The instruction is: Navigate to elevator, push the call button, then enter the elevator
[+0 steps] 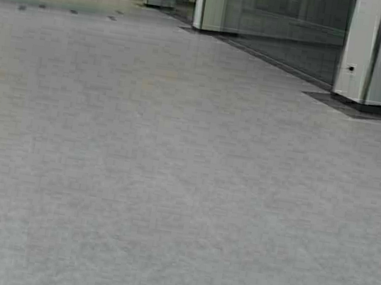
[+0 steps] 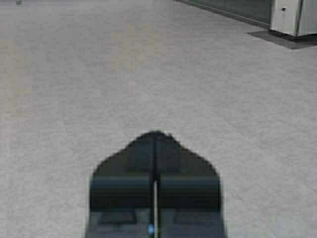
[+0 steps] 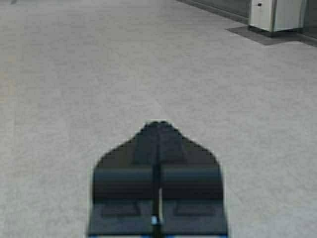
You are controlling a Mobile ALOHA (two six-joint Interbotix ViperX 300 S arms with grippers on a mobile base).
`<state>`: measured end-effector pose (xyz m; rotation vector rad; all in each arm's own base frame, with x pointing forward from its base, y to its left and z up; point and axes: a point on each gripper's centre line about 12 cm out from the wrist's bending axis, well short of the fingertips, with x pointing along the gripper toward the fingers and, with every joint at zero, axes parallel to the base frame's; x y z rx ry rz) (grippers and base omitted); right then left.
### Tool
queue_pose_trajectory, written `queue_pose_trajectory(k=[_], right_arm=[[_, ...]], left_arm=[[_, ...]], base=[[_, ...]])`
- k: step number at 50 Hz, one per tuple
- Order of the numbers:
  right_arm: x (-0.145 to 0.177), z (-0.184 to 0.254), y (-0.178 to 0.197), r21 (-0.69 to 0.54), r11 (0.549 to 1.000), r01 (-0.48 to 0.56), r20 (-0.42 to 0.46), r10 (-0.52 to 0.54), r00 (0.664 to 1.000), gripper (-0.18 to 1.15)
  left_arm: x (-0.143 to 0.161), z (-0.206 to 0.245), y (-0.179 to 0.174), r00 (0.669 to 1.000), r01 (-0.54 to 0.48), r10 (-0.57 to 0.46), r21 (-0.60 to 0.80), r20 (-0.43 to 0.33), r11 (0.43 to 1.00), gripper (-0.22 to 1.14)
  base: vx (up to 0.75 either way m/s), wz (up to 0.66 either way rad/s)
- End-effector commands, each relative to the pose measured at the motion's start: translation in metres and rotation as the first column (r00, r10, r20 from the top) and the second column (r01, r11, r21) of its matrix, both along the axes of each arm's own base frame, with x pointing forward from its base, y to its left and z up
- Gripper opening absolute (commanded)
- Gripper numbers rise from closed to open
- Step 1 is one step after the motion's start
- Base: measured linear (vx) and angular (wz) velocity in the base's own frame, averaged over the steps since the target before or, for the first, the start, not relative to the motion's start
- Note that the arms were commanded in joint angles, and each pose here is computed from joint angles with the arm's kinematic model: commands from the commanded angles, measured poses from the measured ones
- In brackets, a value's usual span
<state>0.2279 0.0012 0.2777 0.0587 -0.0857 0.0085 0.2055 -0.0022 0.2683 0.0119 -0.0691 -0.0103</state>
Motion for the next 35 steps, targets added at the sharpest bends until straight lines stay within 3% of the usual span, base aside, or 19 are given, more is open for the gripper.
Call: queue_pose_trajectory(k=[1, 17, 35], right_arm=[[0.0022, 0.0137, -0.0001, 0.005, 1.0, 0.0, 0.06, 0.0, 0.998, 0.05], [0.0032, 0.0077, 0.0, 0.012, 1.0, -0.002, 0.043, 0.001, 0.999, 0.05], [-0.0005, 0.0074, -0.0001, 0.021, 1.0, -0.002, 0.049, 0.001, 0.999, 0.05]], left_arm=[[0.0058, 0.0049, 0.0004, 1.0, -0.003, 0.003, 0.0, 0.026, 1.0, 0.03], [0.0088, 0.0054, 0.0002, 1.0, -0.001, 0.001, 0.001, 0.029, 1.0, 0.03], [0.0083, 0.0062, 0.0002, 0.999, -0.001, 0.001, -0.002, 0.034, 1.0, 0.03]], base=[[0.64, 0.32], [0.66, 0.42], [0.72, 0.26]])
